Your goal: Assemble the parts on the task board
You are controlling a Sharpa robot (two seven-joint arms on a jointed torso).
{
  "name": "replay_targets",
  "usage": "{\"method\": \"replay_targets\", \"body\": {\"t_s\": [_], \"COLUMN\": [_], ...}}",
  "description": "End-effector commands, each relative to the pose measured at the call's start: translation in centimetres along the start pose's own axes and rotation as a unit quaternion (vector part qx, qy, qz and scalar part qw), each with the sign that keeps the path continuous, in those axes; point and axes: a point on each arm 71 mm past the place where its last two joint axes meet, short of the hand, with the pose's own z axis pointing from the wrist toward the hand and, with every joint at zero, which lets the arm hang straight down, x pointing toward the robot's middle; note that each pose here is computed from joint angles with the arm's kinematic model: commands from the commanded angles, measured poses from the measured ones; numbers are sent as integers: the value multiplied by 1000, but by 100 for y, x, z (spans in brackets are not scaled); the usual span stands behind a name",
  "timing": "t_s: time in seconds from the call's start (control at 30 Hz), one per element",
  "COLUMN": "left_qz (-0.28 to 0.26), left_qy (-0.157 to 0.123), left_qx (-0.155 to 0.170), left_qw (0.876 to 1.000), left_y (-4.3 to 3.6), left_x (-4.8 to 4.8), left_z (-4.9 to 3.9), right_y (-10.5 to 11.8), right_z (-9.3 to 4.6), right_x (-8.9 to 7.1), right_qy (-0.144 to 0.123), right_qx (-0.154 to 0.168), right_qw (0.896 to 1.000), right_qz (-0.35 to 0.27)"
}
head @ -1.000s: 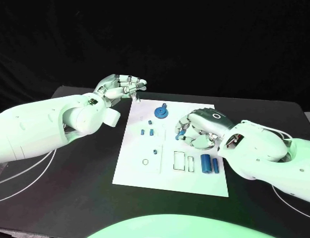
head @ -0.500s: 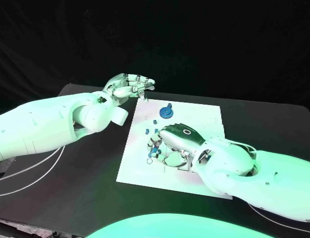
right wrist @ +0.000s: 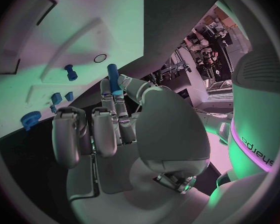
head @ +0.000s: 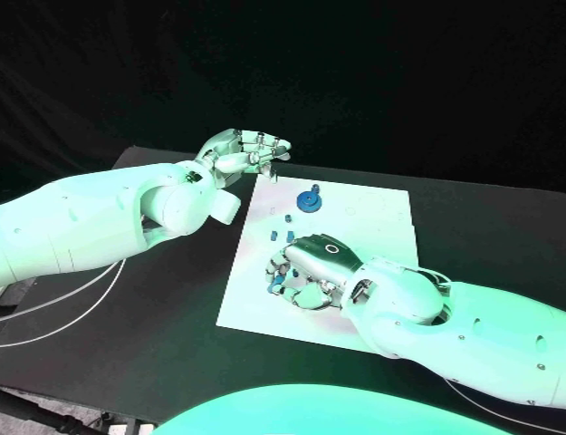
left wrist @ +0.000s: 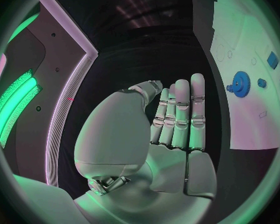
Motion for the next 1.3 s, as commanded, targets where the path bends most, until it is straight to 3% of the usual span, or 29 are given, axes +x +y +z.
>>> {"method": "replay_targets", "body": {"t_s": [0.03,0.67,1.3], "left_qz": [-6,-6,-5], "left_qy": [10,9,9], "left_qx": [3,1,1], "left_qw": [1000,1000,1000], "left_y": [-8,-8,-8], "left_x": [34,22,18], "left_z": [5,-2,-5], "right_y": [-7,-109,-25], "right_z": [12,29,88], "right_x": [43,111,158], "right_qy": [9,28,35], "right_qx": [-6,11,2], "right_qw": [1000,999,998], "right_qz": [-16,-43,-55]}}
